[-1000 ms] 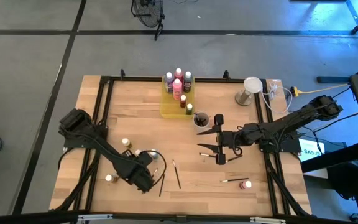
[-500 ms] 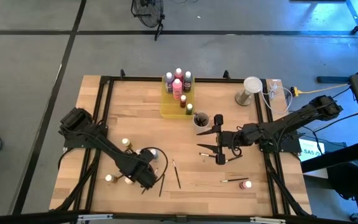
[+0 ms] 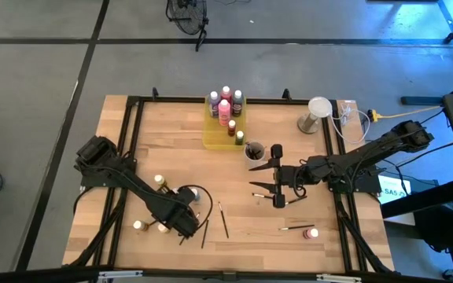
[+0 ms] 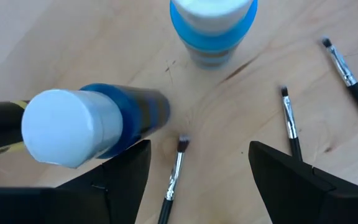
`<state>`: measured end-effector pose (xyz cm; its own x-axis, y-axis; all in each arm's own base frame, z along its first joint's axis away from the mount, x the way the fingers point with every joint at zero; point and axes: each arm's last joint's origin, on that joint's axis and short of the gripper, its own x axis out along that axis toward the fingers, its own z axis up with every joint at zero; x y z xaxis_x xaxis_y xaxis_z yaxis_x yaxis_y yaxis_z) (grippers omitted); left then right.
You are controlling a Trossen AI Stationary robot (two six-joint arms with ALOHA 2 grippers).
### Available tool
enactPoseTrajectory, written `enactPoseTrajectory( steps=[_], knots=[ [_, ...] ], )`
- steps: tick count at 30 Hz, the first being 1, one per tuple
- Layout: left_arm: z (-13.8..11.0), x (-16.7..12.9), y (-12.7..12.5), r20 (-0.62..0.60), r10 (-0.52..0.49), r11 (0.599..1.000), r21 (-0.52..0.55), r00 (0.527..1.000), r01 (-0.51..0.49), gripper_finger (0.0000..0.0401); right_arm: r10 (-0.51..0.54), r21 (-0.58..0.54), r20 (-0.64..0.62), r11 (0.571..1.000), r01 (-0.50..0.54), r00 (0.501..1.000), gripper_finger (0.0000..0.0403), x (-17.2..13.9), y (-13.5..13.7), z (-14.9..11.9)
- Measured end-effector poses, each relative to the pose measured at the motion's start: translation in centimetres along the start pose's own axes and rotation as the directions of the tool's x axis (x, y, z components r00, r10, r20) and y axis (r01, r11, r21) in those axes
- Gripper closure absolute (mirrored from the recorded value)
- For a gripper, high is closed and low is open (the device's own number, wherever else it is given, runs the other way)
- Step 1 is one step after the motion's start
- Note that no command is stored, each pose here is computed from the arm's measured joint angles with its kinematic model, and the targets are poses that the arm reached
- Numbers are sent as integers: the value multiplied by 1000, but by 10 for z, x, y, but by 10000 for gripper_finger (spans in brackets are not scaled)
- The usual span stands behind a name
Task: Pick & Place Paint Supplies
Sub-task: Adjust the small blue paint bottle, then put the black paintbrush into the white cup
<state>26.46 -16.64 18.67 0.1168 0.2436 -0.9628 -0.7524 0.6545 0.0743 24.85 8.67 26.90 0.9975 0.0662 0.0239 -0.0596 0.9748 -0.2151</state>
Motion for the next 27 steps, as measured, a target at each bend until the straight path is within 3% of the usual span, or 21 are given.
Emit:
enactPoseTrajectory(
  steps=[10, 27],
  knots=[
    [0, 0, 3, -3, 26, 1000, -8, 1000, -26, 134, 0, 0, 0, 1000, 0, 1000, 224, 0, 0, 0],
    [-7, 4, -1, -57, -29, 998, -53, 998, 26, 134, 0, 0, 0, 1000, 0, 1000, 224, 0, 0, 0]
  ],
)
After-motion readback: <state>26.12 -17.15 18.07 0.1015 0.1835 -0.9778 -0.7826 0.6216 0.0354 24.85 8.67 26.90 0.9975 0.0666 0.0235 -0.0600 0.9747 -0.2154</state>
